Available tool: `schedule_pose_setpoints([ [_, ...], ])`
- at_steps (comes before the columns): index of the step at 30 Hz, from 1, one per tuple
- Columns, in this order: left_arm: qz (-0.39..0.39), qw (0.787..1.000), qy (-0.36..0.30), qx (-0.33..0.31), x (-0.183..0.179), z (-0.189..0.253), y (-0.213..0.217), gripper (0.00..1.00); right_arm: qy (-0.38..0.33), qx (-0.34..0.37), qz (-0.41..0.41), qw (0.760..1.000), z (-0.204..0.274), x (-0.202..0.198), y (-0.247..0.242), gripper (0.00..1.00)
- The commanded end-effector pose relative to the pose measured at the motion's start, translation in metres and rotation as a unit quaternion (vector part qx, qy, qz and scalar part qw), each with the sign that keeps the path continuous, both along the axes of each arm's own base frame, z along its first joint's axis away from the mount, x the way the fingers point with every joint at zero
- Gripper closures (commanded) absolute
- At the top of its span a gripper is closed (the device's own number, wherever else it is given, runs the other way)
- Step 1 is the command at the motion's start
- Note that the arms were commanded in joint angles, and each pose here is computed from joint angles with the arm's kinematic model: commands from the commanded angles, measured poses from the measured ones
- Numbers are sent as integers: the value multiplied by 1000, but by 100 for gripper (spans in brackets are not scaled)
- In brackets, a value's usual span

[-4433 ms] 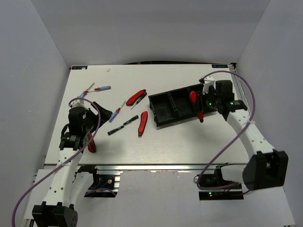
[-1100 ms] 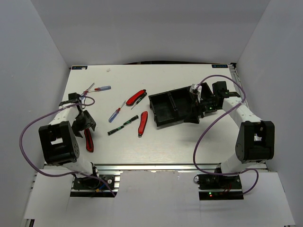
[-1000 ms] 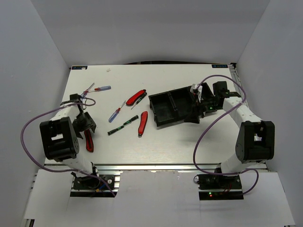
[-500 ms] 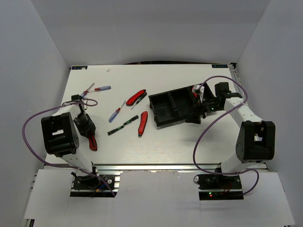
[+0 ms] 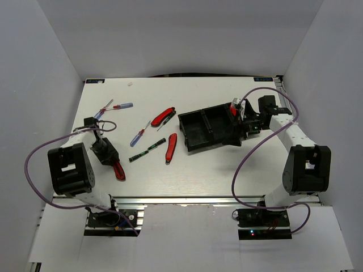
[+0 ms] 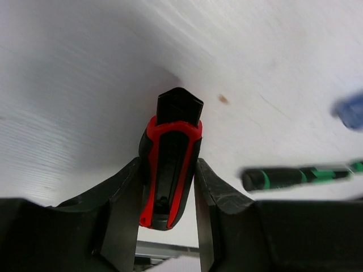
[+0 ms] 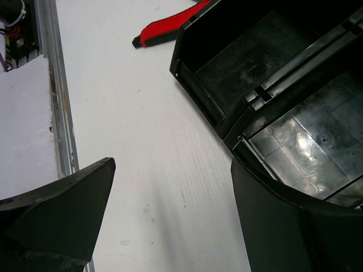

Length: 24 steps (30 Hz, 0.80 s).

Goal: Sort the tools into containers

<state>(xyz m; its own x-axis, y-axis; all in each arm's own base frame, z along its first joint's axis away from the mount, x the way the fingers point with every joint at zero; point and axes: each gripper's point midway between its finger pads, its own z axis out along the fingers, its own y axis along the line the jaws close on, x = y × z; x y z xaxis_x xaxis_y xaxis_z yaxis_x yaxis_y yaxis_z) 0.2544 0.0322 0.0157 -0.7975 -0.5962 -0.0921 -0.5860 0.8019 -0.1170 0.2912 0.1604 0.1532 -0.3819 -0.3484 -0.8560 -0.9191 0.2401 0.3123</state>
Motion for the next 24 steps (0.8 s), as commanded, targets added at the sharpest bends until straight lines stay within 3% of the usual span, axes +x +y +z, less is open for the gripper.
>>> schedule_pose_setpoints([
  [1,22,994,-92,-60,18,37,-25,100,-26,11,25,999,22,-4,11,11],
  [3,31,983,-154,-96,29,68,-40,100,-29,4,47,998,28,-11,25,10],
  [8,37,960,-225,-161,38,106,-63,100,-30,-10,67,997,38,-15,54,11],
  [13,15,921,-308,-236,39,145,-102,100,-10,-22,4,1000,59,-4,88,11],
  [16,4,900,-340,-273,42,167,-130,100,-14,-21,-20,999,71,-2,119,11],
  [20,-29,887,-344,-306,43,180,-176,100,8,-25,-47,999,79,-13,158,11],
  [24,-49,873,-363,-324,53,195,-202,100,27,-8,-24,999,86,-23,183,11],
])
